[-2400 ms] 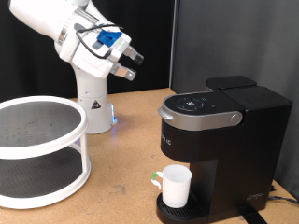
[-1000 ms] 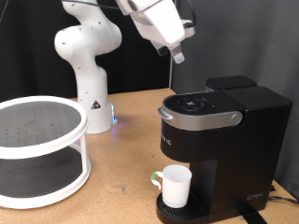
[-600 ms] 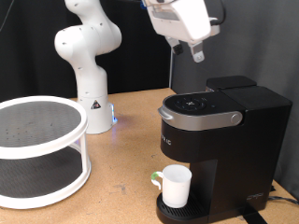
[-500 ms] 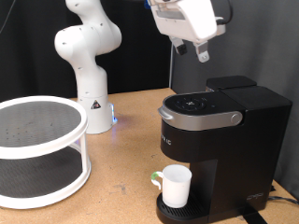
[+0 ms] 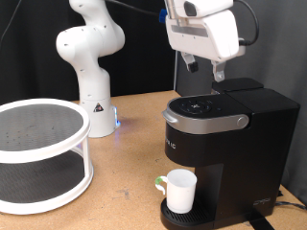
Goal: Make a cup of coffee with the keurig machine
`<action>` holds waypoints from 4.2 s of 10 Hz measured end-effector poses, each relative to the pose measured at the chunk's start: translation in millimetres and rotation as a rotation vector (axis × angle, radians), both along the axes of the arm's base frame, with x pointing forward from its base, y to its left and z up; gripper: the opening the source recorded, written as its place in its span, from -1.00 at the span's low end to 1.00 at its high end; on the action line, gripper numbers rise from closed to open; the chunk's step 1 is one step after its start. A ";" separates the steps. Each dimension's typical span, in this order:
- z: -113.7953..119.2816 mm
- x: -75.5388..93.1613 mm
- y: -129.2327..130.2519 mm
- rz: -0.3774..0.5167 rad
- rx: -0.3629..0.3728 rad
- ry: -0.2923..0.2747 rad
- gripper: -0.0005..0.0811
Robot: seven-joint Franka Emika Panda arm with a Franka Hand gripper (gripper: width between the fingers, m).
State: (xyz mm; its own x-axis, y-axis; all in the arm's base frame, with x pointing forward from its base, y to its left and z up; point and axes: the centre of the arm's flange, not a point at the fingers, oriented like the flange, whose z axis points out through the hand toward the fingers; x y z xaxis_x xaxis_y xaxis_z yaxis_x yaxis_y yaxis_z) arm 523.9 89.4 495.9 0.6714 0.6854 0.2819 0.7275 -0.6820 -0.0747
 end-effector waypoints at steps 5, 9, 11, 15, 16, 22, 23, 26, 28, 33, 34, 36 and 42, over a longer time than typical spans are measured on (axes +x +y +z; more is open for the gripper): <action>-36.4 -3.0 7.9 0.007 -0.033 -0.013 0.27; -61.5 -12.4 10.8 0.020 -0.045 -0.006 -0.51; -68.2 -15.3 12.4 0.022 -0.047 -0.006 -0.87; -70.1 -18.0 11.9 0.023 -0.049 -0.006 -0.98; -70.3 -19.3 11.4 0.024 -0.050 -0.001 -0.99; -71.0 -15.4 2.2 -0.032 -0.044 0.122 -0.99; -71.3 -10.5 -0.3 -0.048 -0.026 0.164 -0.99; -72.4 4.2 -7.2 -0.079 0.003 0.229 -0.99; -73.1 11.1 -10.2 -0.077 0.005 0.253 -0.99; -73.3 13.3 -11.3 0.019 0.005 0.260 -0.99; -73.5 12.2 -11.9 0.047 0.006 0.247 -0.99; -72.6 6.3 -14.8 0.078 0.013 0.180 -0.99; -38.0 -22.2 -52.8 -0.017 0.230 -0.019 -0.99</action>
State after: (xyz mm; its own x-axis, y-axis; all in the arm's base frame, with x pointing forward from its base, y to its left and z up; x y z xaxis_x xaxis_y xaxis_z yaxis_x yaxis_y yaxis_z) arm 501.8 36.6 457.9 0.6752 0.5906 0.4420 0.7191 -0.6606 -0.2156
